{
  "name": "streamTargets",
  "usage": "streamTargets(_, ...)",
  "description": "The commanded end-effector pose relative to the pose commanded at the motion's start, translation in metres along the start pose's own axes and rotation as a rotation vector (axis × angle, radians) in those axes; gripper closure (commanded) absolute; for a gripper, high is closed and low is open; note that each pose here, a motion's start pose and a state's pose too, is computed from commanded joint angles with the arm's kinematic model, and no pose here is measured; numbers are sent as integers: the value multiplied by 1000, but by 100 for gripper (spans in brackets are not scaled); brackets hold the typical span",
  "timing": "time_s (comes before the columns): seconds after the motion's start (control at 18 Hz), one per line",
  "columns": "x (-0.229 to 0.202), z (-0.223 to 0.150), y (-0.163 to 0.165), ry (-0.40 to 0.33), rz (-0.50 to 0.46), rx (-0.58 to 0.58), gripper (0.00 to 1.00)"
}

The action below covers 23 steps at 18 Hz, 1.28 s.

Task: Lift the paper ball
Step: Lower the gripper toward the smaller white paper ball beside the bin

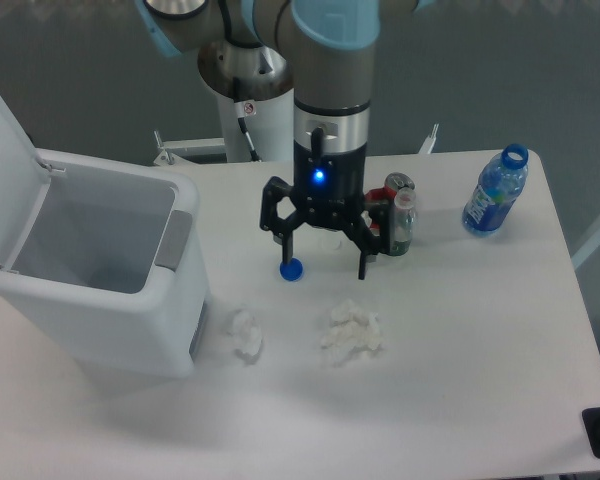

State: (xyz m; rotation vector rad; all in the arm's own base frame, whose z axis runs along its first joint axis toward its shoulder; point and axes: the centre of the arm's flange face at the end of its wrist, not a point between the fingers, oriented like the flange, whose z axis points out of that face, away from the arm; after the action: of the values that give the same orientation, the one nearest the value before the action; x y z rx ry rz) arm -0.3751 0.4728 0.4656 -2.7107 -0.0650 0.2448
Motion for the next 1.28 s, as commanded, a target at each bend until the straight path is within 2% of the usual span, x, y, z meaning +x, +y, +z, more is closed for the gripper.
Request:
streamTargets(0.33, 5, 21, 2, 29, 29, -18, 0)
streamTargets(0.44, 8, 44, 5, 60, 28, -42, 0)
streamTargets(0.89, 32, 100, -3, 141, 61, -91, 0)
streamTargets(1.28, 45, 131, -7, 176, 108, -105, 0)
